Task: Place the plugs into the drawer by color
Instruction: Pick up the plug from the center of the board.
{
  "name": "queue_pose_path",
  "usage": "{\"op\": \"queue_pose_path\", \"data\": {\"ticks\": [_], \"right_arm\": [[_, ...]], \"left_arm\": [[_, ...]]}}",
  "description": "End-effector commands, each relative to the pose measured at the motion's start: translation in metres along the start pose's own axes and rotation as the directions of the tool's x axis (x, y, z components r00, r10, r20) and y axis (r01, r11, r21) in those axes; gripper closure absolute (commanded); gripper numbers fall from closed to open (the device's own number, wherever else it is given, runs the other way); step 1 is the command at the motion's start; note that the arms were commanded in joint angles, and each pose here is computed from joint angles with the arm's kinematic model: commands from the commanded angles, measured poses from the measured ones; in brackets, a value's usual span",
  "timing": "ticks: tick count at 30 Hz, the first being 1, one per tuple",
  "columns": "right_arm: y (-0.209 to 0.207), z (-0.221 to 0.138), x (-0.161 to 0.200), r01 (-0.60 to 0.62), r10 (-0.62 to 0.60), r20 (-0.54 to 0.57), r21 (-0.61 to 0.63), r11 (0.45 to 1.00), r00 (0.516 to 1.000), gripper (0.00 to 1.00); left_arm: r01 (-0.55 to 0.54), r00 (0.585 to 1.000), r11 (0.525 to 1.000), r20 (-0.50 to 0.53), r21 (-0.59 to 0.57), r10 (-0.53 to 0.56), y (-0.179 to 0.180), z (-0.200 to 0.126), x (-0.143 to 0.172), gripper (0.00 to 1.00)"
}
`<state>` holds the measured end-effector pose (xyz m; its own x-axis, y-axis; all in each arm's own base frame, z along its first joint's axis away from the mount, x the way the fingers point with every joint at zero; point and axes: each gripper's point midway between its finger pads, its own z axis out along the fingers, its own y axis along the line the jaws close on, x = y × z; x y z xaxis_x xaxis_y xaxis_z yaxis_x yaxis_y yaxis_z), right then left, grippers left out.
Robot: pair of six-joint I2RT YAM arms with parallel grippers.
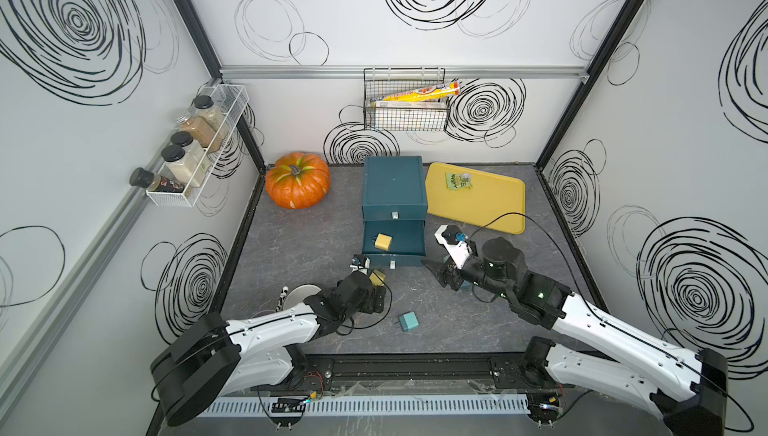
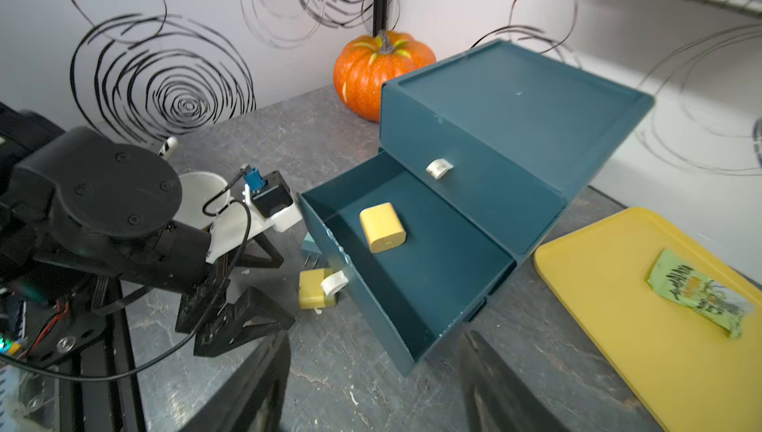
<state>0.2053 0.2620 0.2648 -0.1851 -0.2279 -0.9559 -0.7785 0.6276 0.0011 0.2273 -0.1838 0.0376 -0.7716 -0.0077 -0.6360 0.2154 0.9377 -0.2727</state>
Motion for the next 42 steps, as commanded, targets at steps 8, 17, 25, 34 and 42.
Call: {"op": "queue_pose_path", "data": {"ticks": [8, 17, 25, 34, 42], "right_arm": [[-0.012, -0.022, -0.021, -0.046, 0.036, 0.161, 0.059, 0.997, 0.986, 0.31], [-0.016, -0.022, -0.014, -0.049, 0.036, 0.151, 0.082, 0.995, 0.988, 0.30], [-0.016, -0.028, -0.013, -0.060, 0.046, 0.176, 0.076, 0.995, 0.983, 0.30], [-0.015, -0.030, -0.010, -0.065, 0.052, 0.178, 0.069, 0.995, 0.983, 0.30], [-0.016, -0.036, -0.013, -0.071, 0.055, 0.201, 0.075, 0.995, 0.978, 0.30]], "left_arm": [[-0.038, 0.996, 0.994, 0.083, 0.098, 0.030, -0.017, 0.006, -0.025, 0.04], [-0.101, 0.995, 0.995, 0.007, 0.000, 0.101, -0.019, 0.024, -0.008, 0.12], [-0.127, 0.992, 0.990, -0.018, -0.069, 0.126, -0.010, 0.034, -0.006, 0.12], [-0.167, 0.985, 0.978, -0.067, -0.123, 0.160, -0.006, 0.046, -0.001, 0.09], [-0.185, 0.980, 0.982, -0.075, -0.035, 0.183, -0.026, 0.041, 0.008, 0.31]]}}
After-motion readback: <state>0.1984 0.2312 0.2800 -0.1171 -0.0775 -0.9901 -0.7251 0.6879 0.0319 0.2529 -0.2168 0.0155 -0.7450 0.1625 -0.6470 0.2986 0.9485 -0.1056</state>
